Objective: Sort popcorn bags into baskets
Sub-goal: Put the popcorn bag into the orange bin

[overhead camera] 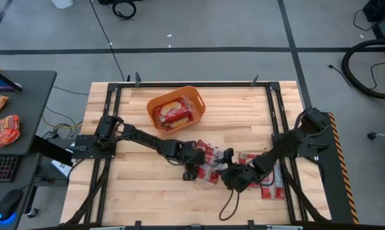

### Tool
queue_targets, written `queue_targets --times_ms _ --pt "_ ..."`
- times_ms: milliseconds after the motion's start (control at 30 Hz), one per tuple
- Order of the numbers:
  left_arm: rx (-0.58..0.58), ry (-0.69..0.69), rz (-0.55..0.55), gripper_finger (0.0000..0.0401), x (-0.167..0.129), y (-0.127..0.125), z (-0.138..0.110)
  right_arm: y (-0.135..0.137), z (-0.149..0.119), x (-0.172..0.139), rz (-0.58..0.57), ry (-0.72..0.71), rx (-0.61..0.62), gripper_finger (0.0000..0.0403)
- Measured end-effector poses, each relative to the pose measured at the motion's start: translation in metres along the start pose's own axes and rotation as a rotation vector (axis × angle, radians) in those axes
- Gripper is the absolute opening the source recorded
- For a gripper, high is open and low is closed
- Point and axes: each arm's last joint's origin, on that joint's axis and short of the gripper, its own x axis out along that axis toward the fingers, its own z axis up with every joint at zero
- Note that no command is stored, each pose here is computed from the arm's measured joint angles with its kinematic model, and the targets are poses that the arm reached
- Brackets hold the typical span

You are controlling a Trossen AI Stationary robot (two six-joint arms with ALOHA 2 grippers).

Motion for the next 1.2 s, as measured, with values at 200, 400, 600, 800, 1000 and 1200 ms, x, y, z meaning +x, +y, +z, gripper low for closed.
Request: queue_targets --times_ms 200,400,600,800,1000,1200 --pt "0.347 -0.016 0.173 0.0172 -0.004 -0.035 -0.006 -0.028 -0.005 -0.001 0.039 0.099 0.216 0.0232" --pt "0.499 -0.040 0.307 0.0172 -0.009 -0.064 -0.013 -0.041 -0.024 0.017 0.045 0.187 0.356 0.0232" --pt "0.623 -0.029 0.307 0.0192 -0.007 -0.089 -0.024 -0.052 -0.034 0.032 0.052 0.222 0.473 0.0229" --pt "0.635 -0.083 0.394 0.0233 0.008 -0.099 -0.026 -0.059 -0.035 0.039 0.059 0.233 0.531 0.0228" --pt "0.605 -0.131 0.510 0.0245 0.020 -0.099 -0.026 -0.063 -0.036 0.042 0.058 0.239 0.580 0.0228" --pt "0.591 -0.146 0.516 0.0234 0.020 -0.097 -0.023 -0.063 -0.035 0.042 0.096 0.235 0.597 0.0228"
